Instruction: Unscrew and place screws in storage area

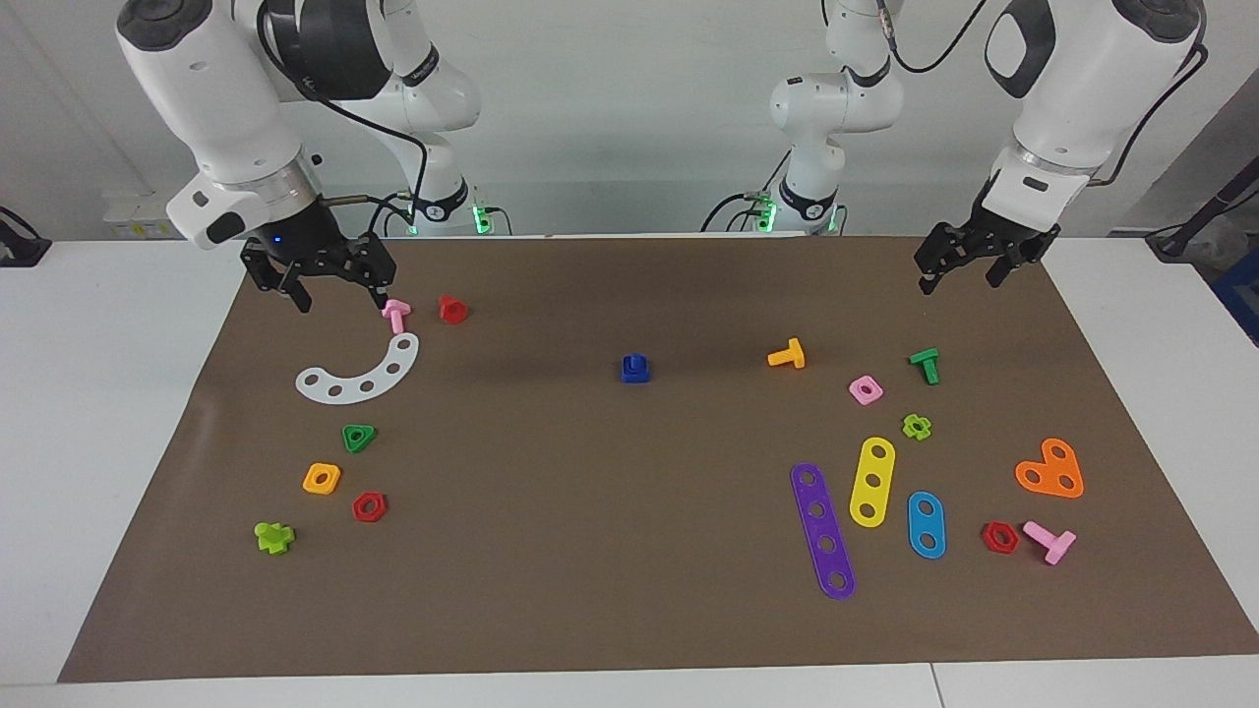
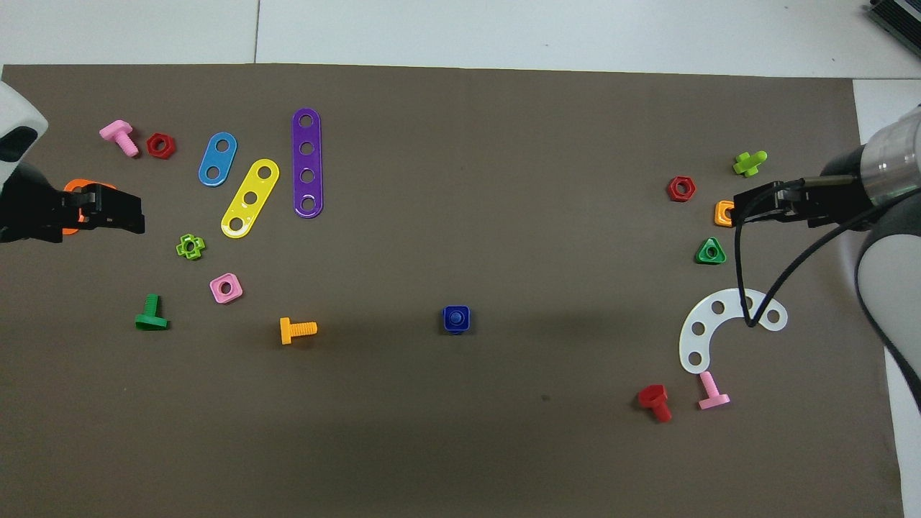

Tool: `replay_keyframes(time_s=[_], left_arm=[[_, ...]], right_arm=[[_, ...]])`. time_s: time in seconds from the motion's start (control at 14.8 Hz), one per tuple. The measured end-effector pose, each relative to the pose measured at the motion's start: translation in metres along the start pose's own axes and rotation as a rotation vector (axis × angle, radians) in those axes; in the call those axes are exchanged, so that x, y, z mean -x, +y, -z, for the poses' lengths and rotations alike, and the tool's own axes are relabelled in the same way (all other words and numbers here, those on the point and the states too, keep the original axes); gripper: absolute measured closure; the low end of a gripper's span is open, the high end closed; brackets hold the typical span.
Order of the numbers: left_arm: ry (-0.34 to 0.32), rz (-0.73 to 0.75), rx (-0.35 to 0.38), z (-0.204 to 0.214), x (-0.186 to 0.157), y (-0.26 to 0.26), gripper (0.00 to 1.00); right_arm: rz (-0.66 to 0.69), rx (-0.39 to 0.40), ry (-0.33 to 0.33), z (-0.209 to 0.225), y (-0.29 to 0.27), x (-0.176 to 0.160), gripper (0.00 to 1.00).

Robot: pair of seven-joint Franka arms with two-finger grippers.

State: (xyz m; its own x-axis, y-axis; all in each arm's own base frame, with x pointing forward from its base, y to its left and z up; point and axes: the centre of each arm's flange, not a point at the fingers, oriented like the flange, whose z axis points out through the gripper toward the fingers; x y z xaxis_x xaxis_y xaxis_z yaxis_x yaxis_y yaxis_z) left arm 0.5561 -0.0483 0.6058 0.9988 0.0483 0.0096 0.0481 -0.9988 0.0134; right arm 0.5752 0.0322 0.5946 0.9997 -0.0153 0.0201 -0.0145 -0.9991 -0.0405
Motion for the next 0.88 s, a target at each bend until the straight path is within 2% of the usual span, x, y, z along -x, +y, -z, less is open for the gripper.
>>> replay_keyframes(time_s=[0.4, 0.54, 0.67, 0.88], left_arm=[[-0.003, -0.027, 0.001, -0.002, 0.001, 0.008, 0.00], [-0.008, -0.035, 0.030, -0.004, 0.003, 0.019, 0.00], [0.002, -0.024, 0.071, -0.008, 0.005, 0.046, 0.00], [0.010, -0.023, 0.088, -0.027, 0.010, 0.108, 0.00]], right_arm=[[0.000, 0.000, 0.000, 0.000, 0.000, 0.000, 0.00], [0.000, 0.000, 0.000, 0.000, 0.000, 0.000, 0.00], [0.000, 0.000, 0.000, 0.000, 0.000, 0.000, 0.00], [0.000, 0.000, 0.000, 0.000, 0.000, 0.000, 0.00]])
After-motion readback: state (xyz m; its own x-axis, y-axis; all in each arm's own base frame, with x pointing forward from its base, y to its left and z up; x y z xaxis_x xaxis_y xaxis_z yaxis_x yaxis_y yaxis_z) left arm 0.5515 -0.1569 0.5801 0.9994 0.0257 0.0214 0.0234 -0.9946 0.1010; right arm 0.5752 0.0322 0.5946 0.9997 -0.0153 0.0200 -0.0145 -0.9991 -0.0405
